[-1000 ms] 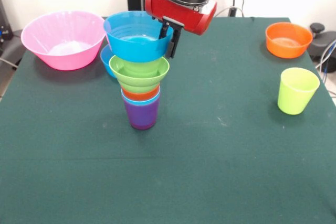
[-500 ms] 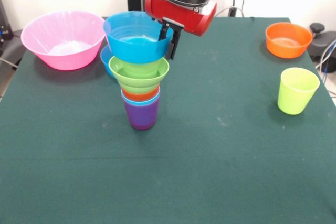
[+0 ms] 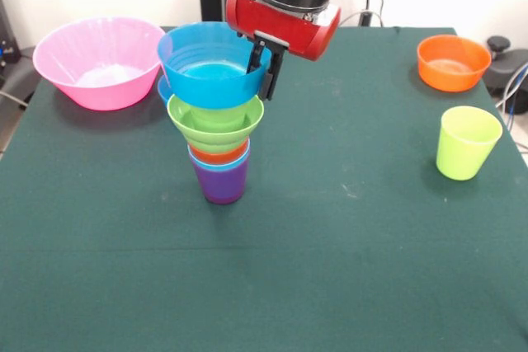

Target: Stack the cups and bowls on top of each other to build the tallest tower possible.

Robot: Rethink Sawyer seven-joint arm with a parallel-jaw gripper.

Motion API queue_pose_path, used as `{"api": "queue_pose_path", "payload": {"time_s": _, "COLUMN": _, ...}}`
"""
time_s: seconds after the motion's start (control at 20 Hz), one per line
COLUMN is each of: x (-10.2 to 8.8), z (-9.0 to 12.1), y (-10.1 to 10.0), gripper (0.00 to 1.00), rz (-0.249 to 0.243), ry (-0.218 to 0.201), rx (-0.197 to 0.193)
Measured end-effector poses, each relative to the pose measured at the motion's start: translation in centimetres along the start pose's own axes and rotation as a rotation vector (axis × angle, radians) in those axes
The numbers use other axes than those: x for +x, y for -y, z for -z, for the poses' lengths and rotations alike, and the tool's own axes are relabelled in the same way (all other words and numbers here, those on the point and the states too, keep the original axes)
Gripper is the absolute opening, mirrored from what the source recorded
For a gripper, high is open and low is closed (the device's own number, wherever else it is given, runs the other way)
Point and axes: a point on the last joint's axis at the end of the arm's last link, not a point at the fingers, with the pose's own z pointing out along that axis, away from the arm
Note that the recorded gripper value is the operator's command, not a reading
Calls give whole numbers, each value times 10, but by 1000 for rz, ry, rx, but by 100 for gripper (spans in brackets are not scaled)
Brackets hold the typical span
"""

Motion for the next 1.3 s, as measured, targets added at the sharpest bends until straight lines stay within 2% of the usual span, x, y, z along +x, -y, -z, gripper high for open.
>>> {"api": "queue_pose_path", "payload": {"time_s": 0.4, "x": -3, "z": 0, "y": -1, "gripper": 0, "rz": -1, "ry": 18, "rx": -6}}
{"api": "queue_pose_path", "payload": {"time_s": 1.3, "x": -3, "z": 1, "y": 0, "gripper": 0, "rz": -1, "ry": 19, "rx": -6}}
